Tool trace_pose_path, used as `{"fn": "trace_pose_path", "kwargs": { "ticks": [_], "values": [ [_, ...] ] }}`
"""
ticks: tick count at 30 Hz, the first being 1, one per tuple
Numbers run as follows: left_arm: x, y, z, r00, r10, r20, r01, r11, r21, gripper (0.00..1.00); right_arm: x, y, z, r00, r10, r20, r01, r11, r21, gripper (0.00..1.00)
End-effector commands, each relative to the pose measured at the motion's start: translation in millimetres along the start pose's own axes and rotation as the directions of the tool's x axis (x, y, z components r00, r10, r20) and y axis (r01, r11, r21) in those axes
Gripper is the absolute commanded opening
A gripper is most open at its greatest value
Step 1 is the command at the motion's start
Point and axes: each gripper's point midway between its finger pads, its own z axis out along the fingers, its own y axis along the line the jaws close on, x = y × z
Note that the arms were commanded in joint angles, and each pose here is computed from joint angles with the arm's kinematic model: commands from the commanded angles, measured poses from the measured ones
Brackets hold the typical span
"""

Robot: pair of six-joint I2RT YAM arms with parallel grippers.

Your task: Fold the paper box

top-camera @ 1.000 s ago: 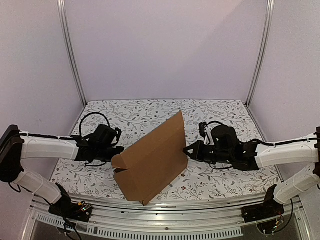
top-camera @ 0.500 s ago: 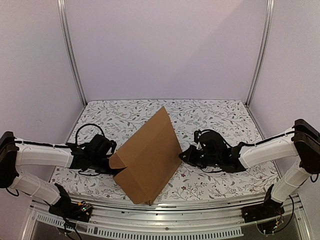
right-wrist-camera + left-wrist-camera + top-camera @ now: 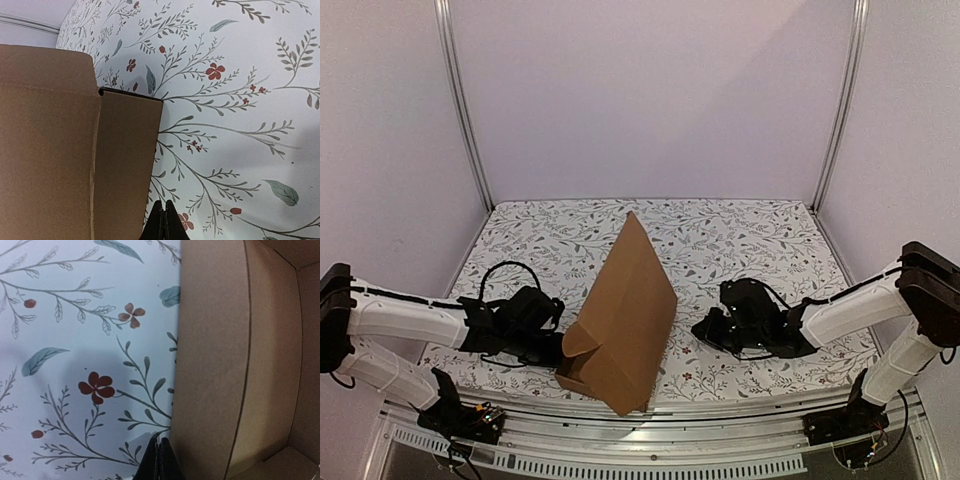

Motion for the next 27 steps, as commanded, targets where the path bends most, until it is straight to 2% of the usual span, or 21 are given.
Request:
{"fn": "trace_pose_path", "kwargs": {
  "ticks": [1, 8, 12, 20, 27],
  "values": [
    [5.1, -24.1, -0.7, 1.000, -0.030, -0.004, 0.030, 0.996, 0.083, 0.00, -12.8, 13.5, 5.9, 1.000, 0.002, 0.020, -0.001, 0.999, -0.032, 0.01],
    [0.7, -82.2, 5.1, 0.999, -0.052, 0.003, 0.049, 0.964, 0.260, 0.00, -38.0, -26.5, -12.4, 0.998, 0.017, 0.057, -0.018, 1.000, 0.021, 0.02],
    [-2.4, -109.8, 9.6, 0.999, -0.032, 0.014, 0.026, 0.954, 0.298, 0.00, -48.5, -43.7, -36.2, 0.995, -0.031, 0.094, 0.021, 0.995, 0.099, 0.03],
    [-17.1, -173.4, 29.7, 1.000, -0.015, 0.024, 0.003, 0.903, 0.430, 0.00, -82.9, -60.8, -111.6, 0.956, -0.214, 0.199, 0.155, 0.949, 0.275, 0.05],
    [-33.5, -229.5, 63.6, 0.999, -0.027, 0.027, 0.009, 0.847, 0.532, 0.00, -107.7, -61.2, -181.9, 0.905, -0.319, 0.282, 0.204, 0.906, 0.370, 0.09]
  ]
}}
